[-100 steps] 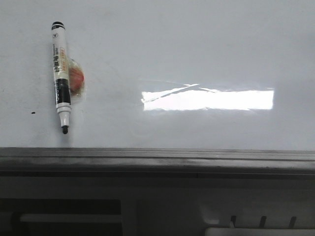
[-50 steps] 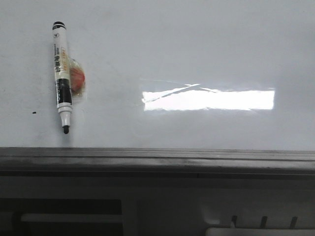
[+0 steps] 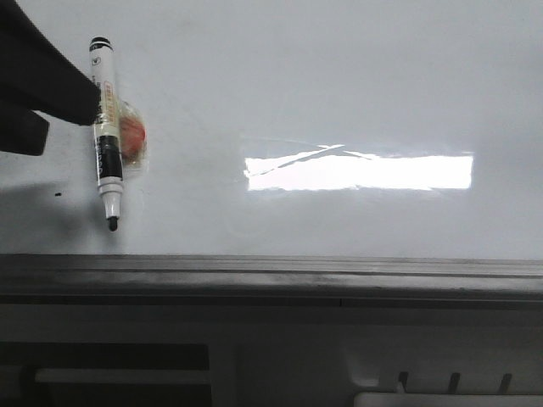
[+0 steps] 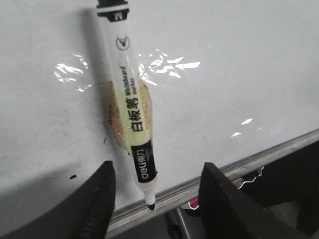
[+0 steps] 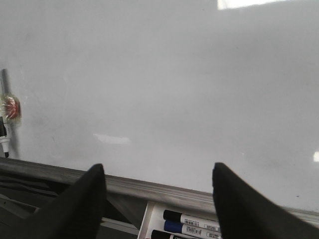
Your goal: Write number 6 on whiteboard
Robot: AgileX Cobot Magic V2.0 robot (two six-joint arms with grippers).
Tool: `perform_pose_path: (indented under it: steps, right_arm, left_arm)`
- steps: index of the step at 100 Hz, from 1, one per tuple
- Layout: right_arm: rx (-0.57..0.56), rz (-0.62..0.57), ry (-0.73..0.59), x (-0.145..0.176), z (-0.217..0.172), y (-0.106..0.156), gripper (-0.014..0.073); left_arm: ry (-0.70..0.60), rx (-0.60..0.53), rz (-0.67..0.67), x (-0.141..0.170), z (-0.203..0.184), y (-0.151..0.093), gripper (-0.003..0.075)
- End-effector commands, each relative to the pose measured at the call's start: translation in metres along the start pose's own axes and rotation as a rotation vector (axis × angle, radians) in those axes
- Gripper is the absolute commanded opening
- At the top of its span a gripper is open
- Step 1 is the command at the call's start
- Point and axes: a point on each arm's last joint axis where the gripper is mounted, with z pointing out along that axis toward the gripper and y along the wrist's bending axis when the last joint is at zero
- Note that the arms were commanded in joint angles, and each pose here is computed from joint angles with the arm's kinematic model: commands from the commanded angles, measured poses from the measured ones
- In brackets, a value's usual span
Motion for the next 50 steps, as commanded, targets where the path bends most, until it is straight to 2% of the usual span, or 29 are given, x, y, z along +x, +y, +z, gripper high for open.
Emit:
perform_pose_path:
  steps: [1,22,41,50]
  right_arm:
    - [-0.005,-0.015,-0.100,-0.017,-0.003,0.003,0.0417]
    - [-0.005,-0.015,-0.100,-0.017,-0.003,0.003,0.0417]
    - [-0.005,-0.015,-0.102,-0.017,-0.003,0.003,0.0417]
    - [-0.005,-0.015,-0.105,-0.017,-0.003,0.003,0.0417]
  left_arm:
    - [-0.101,0.014,-0.043,-0.016,0.002,-0.006,0.0349]
    - [-0.106,-0.022,-0.079,-0.018,0.016,0.000,0.0330]
    - [-0.065,-0.042,-0.104,-0.014,0.028,0.004,0.0177]
    - [-0.051,-0.047,-0.128,-0.013,0.033,0.006,0.0154]
